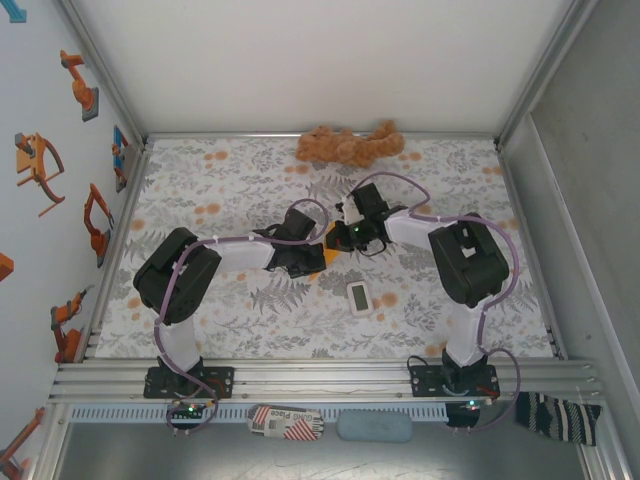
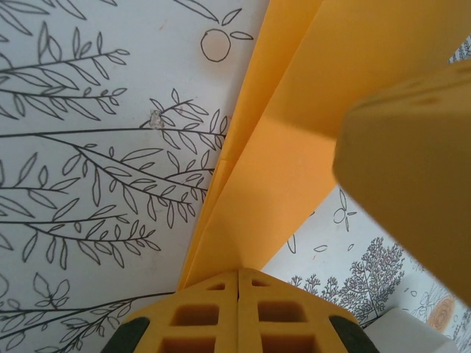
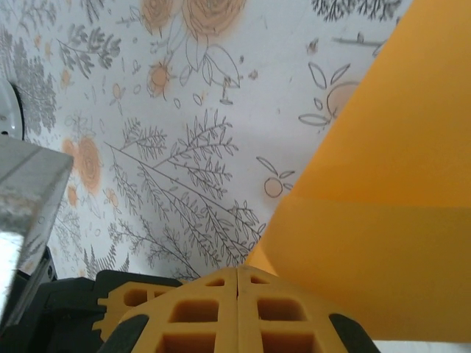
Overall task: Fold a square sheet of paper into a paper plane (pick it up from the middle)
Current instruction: Fold the wing for the fifth time at the center of the table.
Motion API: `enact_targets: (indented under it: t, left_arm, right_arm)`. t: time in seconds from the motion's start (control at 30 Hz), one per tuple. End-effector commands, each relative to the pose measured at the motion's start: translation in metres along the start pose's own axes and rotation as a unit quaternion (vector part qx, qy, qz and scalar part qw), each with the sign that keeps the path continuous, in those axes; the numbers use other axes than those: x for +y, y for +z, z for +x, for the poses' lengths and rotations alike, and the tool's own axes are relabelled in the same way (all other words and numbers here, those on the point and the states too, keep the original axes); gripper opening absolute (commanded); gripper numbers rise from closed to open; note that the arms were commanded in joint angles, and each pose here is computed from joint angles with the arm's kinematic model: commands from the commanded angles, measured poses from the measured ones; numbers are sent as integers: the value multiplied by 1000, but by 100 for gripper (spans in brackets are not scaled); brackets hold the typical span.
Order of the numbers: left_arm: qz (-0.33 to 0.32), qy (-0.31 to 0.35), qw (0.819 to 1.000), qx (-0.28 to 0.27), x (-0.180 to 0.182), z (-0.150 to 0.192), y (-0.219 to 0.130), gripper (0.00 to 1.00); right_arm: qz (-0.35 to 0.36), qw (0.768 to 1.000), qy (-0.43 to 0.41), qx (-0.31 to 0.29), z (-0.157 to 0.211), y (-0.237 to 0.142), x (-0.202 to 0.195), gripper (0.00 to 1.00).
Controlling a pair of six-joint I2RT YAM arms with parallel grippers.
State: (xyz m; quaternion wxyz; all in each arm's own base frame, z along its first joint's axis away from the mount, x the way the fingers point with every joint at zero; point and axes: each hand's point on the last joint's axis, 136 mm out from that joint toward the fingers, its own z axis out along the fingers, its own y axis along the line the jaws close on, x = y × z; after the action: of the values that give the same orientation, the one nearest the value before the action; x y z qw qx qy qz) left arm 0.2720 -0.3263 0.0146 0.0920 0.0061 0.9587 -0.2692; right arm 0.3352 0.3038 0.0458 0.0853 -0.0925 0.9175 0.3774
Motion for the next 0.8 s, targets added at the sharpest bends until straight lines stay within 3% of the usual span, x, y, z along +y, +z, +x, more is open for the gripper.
enact_targets:
  t: [0.0, 0.3, 0.6, 0.77]
  left_arm:
    - [-41, -16, 999, 28, 27, 19, 9, 3]
    - [-54, -31, 997, 47, 40, 34, 12, 3]
    - [-64, -46, 995, 58, 59, 53, 11, 2]
    - [-49, -39, 997, 52, 48, 47, 9, 3]
  right_arm:
    - [24, 999, 0, 24, 10, 6, -12, 0]
    - [32, 999, -3, 20, 3, 12, -31, 0]
    - [20, 998, 28, -44, -45, -13, -73, 0]
    - [35, 993, 68, -93, -74, -39, -108, 0]
